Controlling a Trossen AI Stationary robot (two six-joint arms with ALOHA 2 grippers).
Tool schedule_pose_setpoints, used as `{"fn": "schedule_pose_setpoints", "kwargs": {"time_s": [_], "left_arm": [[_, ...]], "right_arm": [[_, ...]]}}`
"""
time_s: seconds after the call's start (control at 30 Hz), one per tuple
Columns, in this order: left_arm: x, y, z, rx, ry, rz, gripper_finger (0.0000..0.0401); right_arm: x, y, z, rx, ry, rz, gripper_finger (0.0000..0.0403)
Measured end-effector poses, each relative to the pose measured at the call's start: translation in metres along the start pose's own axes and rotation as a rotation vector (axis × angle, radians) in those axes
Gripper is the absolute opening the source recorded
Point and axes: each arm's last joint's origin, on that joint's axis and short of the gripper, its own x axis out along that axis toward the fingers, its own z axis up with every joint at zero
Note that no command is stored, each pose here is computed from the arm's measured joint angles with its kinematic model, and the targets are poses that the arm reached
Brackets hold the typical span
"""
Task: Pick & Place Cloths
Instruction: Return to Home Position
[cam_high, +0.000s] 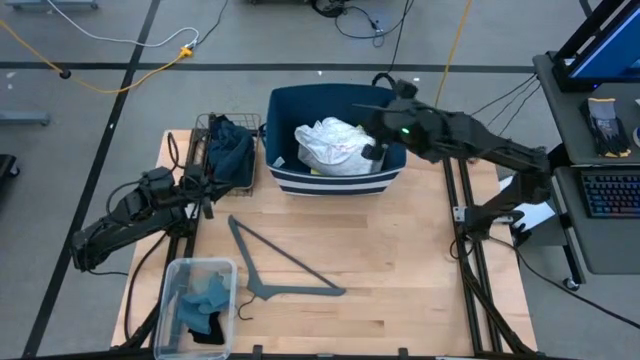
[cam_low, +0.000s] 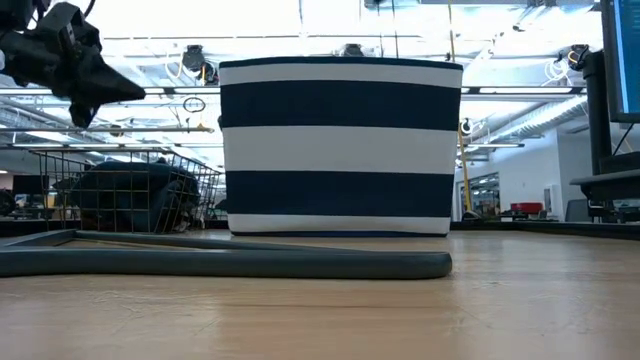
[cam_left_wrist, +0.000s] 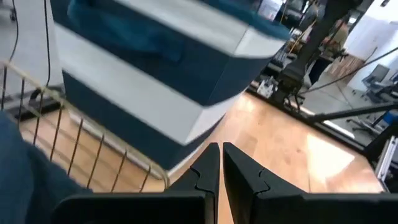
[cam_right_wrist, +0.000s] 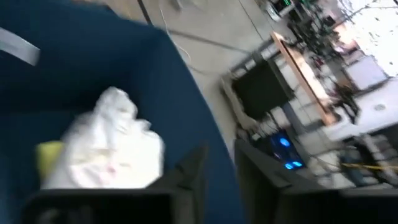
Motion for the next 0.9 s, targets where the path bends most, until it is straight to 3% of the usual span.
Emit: {"fn": "schedule_pose_setpoints", "kwargs": {"time_s": [0.13,0.3,0.63,0.9], "left_arm": [[0.000,-0.002,0.006,0.081,-0.059,-0.021,0.0021],[-0.001,-0.007,0.014,0.192,-0.142,-0.107,0.0021],[-0.002,-0.013,0.015,0.231,-0.141,-0.227,0.0021],[-0.002,-0.018,0.014,0.263,-0.144,-0.262,0.0021]], "right_arm": [[-0.034,0.003,0.002,0.087,-0.110,0.143,0.0007],[-0.068,0.013,0.004,0.118,-0.197,0.284,0.0012],[-0.115,0.055,0.008,0.130,-0.266,0.493,0.0001],[-0.122,0.110,-0.004,0.172,-0.365,0.546,0.0001]]}}
